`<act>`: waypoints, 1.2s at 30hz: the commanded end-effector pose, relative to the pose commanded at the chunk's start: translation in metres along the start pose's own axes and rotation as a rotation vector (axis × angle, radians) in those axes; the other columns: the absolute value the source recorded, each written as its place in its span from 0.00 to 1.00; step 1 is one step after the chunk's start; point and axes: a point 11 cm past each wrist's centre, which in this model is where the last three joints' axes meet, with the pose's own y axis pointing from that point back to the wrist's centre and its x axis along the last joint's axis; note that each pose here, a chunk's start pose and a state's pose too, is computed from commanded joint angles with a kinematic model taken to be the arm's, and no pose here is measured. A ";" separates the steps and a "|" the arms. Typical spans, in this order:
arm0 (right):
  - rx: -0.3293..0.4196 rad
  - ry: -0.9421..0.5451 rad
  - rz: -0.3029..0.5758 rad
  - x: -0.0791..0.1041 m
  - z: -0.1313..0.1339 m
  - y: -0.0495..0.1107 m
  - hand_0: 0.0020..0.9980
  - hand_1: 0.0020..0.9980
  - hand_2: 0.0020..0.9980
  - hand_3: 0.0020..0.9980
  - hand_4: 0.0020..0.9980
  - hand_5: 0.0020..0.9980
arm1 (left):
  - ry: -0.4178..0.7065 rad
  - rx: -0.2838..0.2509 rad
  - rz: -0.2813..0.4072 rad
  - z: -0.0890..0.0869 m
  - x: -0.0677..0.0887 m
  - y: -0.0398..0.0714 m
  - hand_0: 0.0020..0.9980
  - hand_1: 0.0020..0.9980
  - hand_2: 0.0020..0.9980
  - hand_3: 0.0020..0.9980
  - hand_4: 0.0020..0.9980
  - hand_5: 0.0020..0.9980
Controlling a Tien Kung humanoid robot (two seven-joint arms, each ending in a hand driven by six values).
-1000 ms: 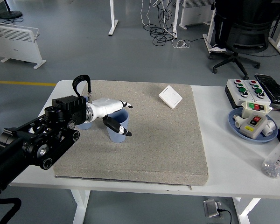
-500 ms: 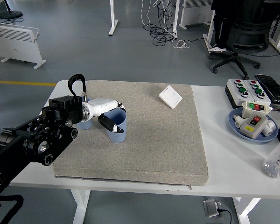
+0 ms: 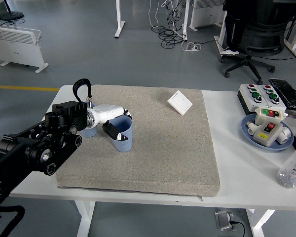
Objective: Push cup pick cup insert cup
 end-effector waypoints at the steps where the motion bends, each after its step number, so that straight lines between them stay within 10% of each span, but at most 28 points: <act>1: 0.000 0.000 0.000 0.000 0.000 0.000 0.75 0.64 0.65 0.57 0.09 0.45 | -0.004 0.002 -0.003 0.000 -0.001 0.000 0.56 0.73 0.92 0.78 0.68 0.12; 14: 0.001 -0.001 0.001 0.000 0.000 0.000 0.75 0.64 0.65 0.57 0.09 0.45 | -0.059 0.023 -0.031 0.000 -0.003 0.002 0.52 0.64 0.89 0.76 0.51 0.00; 15: 0.001 -0.001 0.002 0.000 0.000 0.000 0.75 0.64 0.65 0.57 0.09 0.45 | -0.064 0.024 -0.032 0.000 -0.003 0.002 0.50 0.56 0.77 0.69 0.40 0.00; 20: 0.001 -0.002 0.002 0.000 0.001 0.000 0.75 0.64 0.65 0.57 0.09 0.45 | -0.080 0.020 -0.029 0.002 -0.002 0.003 0.50 0.56 0.77 0.69 0.40 0.00; 21: 0.001 -0.002 0.003 0.000 0.001 0.000 0.75 0.64 0.65 0.56 0.08 0.45 | -0.081 0.017 -0.027 0.002 -0.001 0.003 0.47 0.52 0.63 0.59 0.32 0.00; 36: 0.000 -0.002 0.003 0.000 0.001 0.000 0.75 0.63 0.64 0.56 0.08 0.44 | -0.092 0.003 -0.019 0.008 0.005 0.006 0.45 0.49 0.58 0.54 0.28 0.00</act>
